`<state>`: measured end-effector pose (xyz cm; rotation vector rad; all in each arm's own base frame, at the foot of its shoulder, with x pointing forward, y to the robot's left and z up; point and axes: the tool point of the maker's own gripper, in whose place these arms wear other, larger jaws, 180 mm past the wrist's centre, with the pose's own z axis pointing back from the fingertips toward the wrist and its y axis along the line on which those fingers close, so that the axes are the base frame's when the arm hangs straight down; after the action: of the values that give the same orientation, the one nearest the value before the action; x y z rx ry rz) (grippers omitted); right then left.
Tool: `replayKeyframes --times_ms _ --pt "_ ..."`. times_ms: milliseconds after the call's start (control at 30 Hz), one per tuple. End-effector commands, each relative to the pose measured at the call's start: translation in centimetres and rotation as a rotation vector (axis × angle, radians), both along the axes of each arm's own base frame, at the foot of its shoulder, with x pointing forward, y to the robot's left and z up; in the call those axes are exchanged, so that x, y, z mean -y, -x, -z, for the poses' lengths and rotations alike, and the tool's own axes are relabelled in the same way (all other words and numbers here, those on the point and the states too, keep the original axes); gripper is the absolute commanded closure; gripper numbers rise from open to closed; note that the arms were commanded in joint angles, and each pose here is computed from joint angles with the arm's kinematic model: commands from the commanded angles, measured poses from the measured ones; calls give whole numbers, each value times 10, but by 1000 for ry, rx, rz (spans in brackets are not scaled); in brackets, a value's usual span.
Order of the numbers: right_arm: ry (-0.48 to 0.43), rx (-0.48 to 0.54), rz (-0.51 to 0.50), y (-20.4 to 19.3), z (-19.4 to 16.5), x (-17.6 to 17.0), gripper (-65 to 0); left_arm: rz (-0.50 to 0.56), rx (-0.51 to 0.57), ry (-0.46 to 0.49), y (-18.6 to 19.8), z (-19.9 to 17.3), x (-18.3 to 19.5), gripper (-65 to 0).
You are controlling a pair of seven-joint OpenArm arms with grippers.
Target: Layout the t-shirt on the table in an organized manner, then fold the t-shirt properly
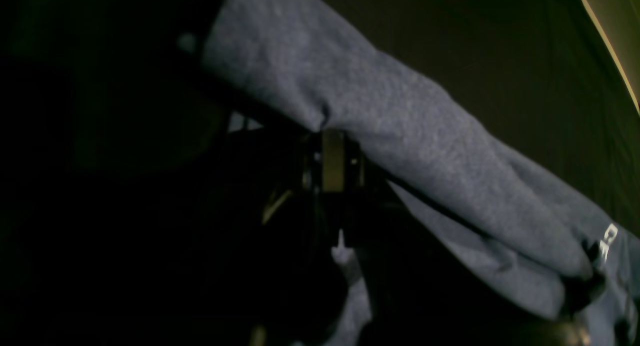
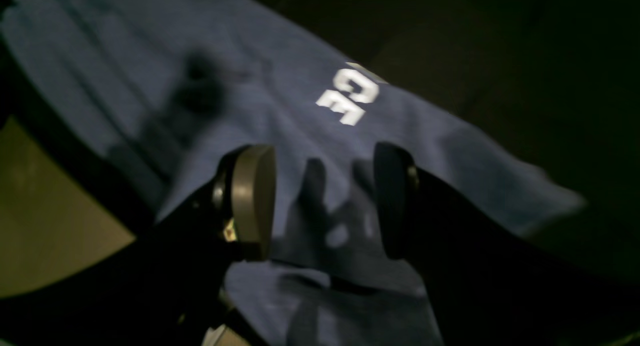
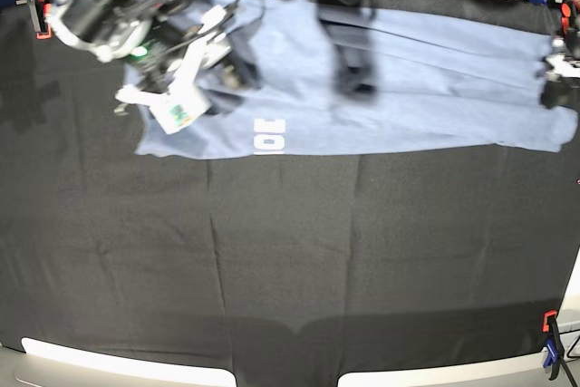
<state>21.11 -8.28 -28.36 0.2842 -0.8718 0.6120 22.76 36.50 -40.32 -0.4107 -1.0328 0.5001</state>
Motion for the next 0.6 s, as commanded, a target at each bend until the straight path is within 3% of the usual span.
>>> replayKeyframes --times_ms 0,233,400,567 --pt "-12 50 8 -5 -12 2 -307 -17 56 -23 -7 -21 -15 0" --pt "12 71 78 -11 -15 25 -307 28 78 -3 -12 -39 -7 0" --pt "14 43 72 -7 -12 25 -307 49 18 -38 -6 -27 -6 0" --pt "-17 39 59 -6 -14 20 -307 25 56 -46 -10 -33 -10 -144"
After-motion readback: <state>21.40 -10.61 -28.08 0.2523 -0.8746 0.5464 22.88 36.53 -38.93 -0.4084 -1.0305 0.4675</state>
